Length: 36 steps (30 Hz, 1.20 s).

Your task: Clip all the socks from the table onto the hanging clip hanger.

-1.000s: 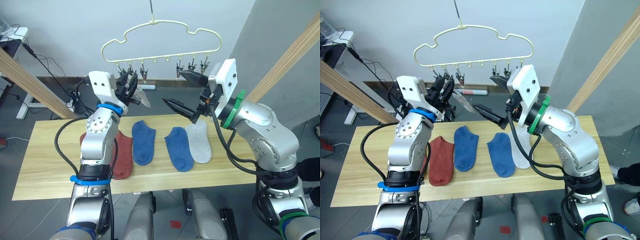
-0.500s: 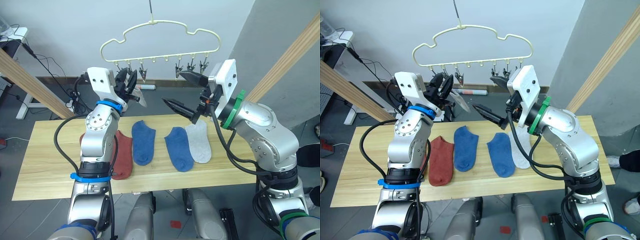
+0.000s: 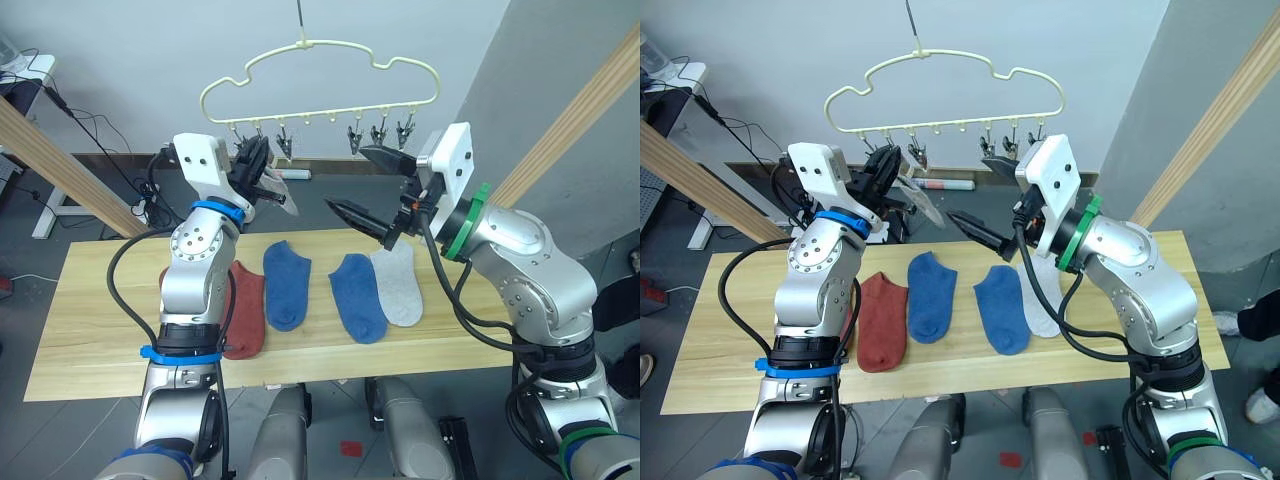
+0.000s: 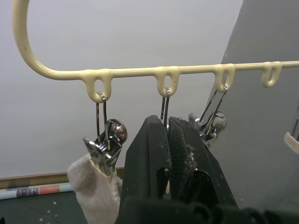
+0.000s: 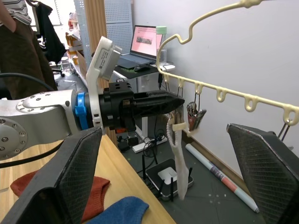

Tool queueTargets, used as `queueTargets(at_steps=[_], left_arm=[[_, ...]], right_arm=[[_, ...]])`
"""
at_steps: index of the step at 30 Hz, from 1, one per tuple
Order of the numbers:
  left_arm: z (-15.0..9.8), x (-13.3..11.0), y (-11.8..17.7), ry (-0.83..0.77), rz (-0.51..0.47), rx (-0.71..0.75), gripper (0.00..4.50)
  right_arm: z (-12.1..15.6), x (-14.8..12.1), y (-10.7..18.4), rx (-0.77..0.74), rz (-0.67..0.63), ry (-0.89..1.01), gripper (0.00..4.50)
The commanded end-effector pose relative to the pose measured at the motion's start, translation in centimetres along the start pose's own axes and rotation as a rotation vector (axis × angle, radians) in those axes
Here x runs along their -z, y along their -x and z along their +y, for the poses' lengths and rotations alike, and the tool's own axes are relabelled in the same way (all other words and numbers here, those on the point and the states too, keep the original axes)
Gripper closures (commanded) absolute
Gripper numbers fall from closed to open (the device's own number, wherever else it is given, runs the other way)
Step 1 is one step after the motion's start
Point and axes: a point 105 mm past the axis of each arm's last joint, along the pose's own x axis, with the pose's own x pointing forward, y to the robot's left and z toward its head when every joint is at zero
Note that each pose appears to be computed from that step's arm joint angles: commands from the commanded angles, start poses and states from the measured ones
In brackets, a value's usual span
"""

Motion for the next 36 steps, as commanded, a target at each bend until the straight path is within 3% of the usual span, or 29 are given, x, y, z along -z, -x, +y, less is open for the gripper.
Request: queueTargets(at_steps=[1,4,7,10,13,19,29,32,36], left_arm=[[-0.2,-1.3,0.2,0.013,-0.001,0.043,4.50],[-0.4,-0.9,0.3,0.065,0.068,0.081,4.50],[-0.3,-0.7,0.4,0.163,0.184,0.150,4.50],[-0.5,0.0,0.9,0.262,0.328,0.219,4.50],[-0.8,-0.7,1.4,0.331,0.379,0.295,4.50],[-1.4,-0.4,2.6,0.416,0.473,0.373,4.50],[-1.7,-0.6,3.2,0.420,0.468,0.384,4.50],[-1.9,-0.6,3.5,0.421,0.478,0.399,4.50],[-2.1,-0.4,3.8,0.446,0.489,0.404,4.50]], right_arm=[[0.1,-0.1,0.5,-0.005,0.006,0.031,0.00],[-0.8,1.8,1.1,0.033,0.097,0.008,0.00],[-2.9,7.2,3.0,0.110,0.365,-0.038,0.00],[-4.2,10.3,4.5,0.171,0.497,-0.118,0.00],[-5.2,13.4,5.5,0.175,0.607,-0.212,0.00],[-6.9,17.6,5.1,0.232,0.663,-0.395,0.00],[-7.8,22.0,4.9,0.231,0.771,-0.273,0.00],[-7.7,22.2,4.7,0.226,0.762,-0.279,0.54],[-7.4,22.1,4.1,0.214,0.732,-0.289,1.86]])
